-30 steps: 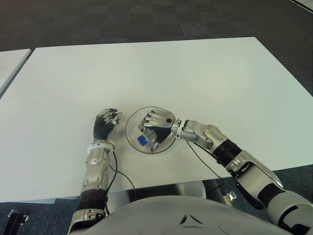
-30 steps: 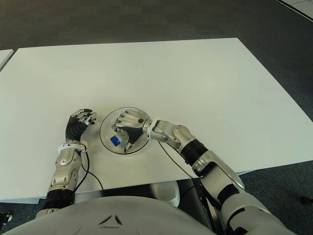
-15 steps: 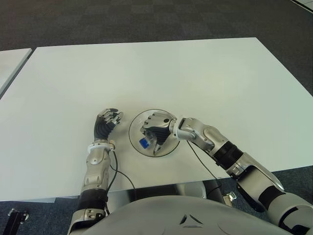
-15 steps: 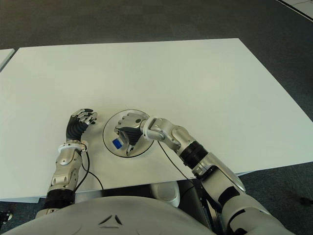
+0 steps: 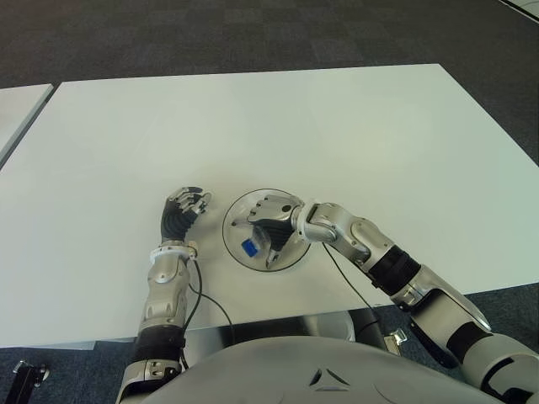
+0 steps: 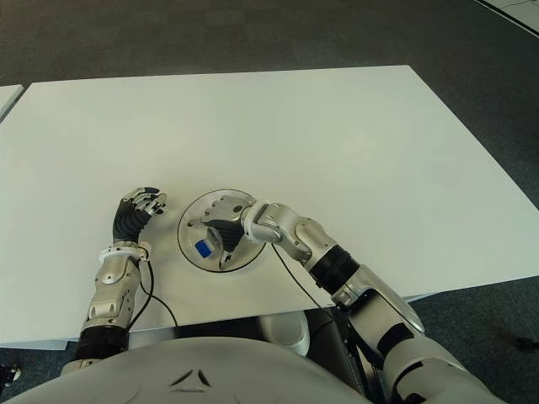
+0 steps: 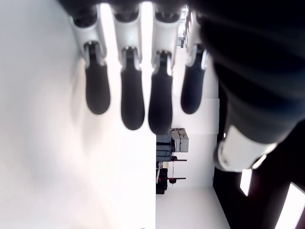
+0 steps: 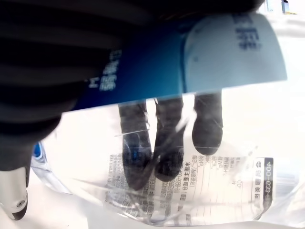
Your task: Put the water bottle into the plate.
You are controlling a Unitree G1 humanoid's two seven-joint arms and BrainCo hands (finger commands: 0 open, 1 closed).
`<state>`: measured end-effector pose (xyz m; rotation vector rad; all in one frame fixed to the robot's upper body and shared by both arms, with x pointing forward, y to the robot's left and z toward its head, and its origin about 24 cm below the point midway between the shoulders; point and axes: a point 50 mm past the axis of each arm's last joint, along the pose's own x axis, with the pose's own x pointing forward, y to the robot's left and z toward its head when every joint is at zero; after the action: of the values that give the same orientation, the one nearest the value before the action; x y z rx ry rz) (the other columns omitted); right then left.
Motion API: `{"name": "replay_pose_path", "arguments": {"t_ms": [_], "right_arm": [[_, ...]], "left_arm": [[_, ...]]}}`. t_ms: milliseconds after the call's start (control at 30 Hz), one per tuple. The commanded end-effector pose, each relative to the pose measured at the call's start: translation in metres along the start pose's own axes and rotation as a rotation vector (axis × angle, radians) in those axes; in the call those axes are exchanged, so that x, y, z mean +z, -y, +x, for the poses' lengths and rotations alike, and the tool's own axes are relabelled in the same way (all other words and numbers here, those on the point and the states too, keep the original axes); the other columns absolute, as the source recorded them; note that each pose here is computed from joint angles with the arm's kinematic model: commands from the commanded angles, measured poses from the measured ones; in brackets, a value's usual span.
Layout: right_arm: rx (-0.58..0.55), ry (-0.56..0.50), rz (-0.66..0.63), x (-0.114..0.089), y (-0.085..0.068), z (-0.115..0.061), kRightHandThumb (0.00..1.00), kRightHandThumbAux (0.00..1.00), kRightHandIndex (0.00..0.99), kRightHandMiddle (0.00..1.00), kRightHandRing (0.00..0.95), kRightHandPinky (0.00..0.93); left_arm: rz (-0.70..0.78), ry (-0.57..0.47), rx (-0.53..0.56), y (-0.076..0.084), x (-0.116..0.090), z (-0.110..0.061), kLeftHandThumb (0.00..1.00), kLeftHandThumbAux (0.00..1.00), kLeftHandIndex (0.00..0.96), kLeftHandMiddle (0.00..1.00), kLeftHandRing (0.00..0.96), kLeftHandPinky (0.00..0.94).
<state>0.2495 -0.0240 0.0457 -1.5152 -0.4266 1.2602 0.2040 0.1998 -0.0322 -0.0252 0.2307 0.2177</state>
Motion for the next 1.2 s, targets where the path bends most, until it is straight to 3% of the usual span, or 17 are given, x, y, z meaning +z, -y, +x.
{"name": "replay_pose_path", "arguments": {"t_ms": [33, 167, 467, 833, 1200], "right_arm": [[0.054, 0.001, 0.02, 0.0005, -0.0076, 0.0014, 0.018, 0.717, 0.005, 0.006, 0.004, 0.005], [0.037, 0.023, 0.033, 0.0019, -0.0074, 0.0019, 0.003, 0.688, 0.001, 0.001, 0.0, 0.0], [-0.114, 0.046, 0.055, 0.0048, -0.0099, 0.0001, 0.0, 0.641, 0.0, 0.0, 0.0, 0.0], [-0.422, 0.11, 0.058, 0.0079, -0.0112, -0.0022, 0.0, 0.56, 0.0, 0.0, 0.0, 0.0], [-0.8, 0.11, -0.06, 0.0056, -0.0112, -0.0058, 0.013, 0.456, 0.0, 0.0, 0.0, 0.0]], "left_arm": [[0.0, -0.188, 0.019, -0.0031, -0.0336, -0.0157, 0.705, 0.713, 0.43, 0.558, 0.528, 0.507], [0.006, -0.195, 0.025, -0.0032, -0.034, -0.0156, 0.703, 0.714, 0.428, 0.555, 0.524, 0.501], [0.021, -0.191, 0.02, -0.0018, -0.0329, -0.0167, 0.702, 0.715, 0.426, 0.54, 0.51, 0.495], [0.036, -0.201, 0.024, -0.0022, -0.0325, -0.0183, 0.695, 0.716, 0.422, 0.508, 0.492, 0.48], [0.056, -0.198, 0.032, -0.0019, -0.0319, -0.0189, 0.692, 0.714, 0.422, 0.513, 0.488, 0.475]]}}
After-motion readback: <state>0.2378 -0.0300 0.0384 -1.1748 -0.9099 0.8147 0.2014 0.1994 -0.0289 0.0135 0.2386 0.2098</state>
